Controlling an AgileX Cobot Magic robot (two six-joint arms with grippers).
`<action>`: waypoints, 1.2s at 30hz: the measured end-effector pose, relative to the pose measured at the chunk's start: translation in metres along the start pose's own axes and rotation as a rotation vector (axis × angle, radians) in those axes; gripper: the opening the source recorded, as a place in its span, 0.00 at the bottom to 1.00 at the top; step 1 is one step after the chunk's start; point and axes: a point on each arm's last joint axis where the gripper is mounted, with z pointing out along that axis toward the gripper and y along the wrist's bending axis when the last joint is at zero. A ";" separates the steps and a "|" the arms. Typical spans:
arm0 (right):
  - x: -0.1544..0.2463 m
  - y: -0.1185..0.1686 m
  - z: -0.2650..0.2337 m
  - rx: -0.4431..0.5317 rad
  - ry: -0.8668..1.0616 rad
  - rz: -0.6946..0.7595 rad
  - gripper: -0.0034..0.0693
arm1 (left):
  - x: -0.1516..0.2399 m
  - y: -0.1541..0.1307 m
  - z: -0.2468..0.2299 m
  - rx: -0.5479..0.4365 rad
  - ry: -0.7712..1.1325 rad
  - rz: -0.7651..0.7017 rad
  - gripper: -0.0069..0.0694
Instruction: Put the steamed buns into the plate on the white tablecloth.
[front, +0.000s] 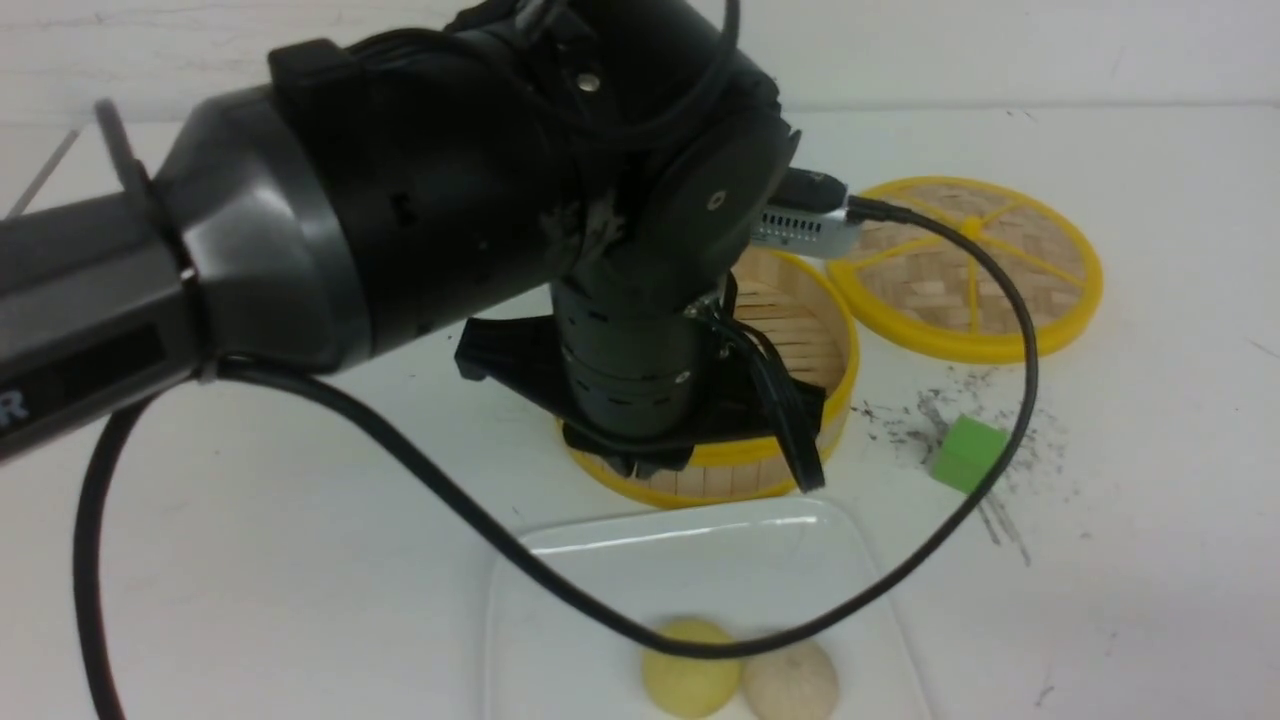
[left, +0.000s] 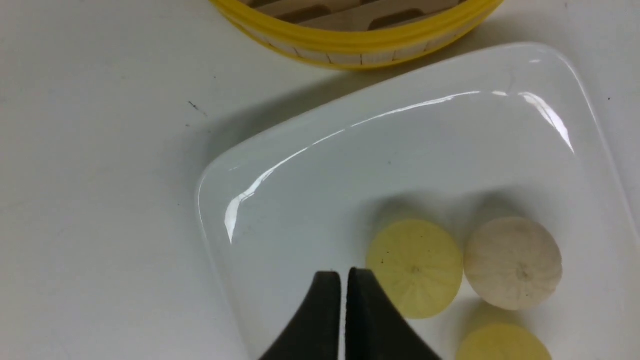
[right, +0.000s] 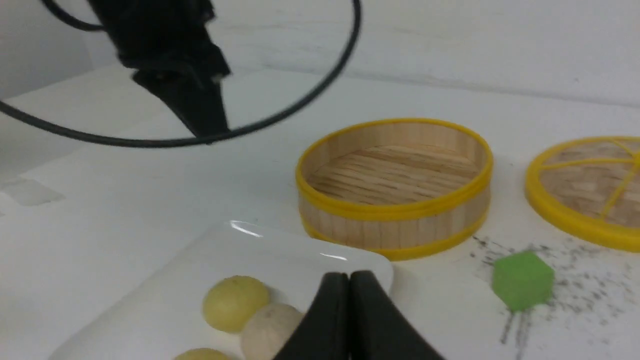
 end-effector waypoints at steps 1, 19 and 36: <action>0.006 -0.003 0.003 0.055 0.012 0.007 0.06 | 0.000 0.000 -0.001 -0.001 -0.003 0.000 0.14; 0.069 -0.045 0.010 0.671 0.121 0.073 0.09 | 0.028 0.030 -0.113 0.082 -0.325 0.187 0.16; 0.069 -0.041 0.013 0.584 0.135 0.045 0.13 | 0.122 0.125 -0.131 0.110 -0.408 0.017 0.16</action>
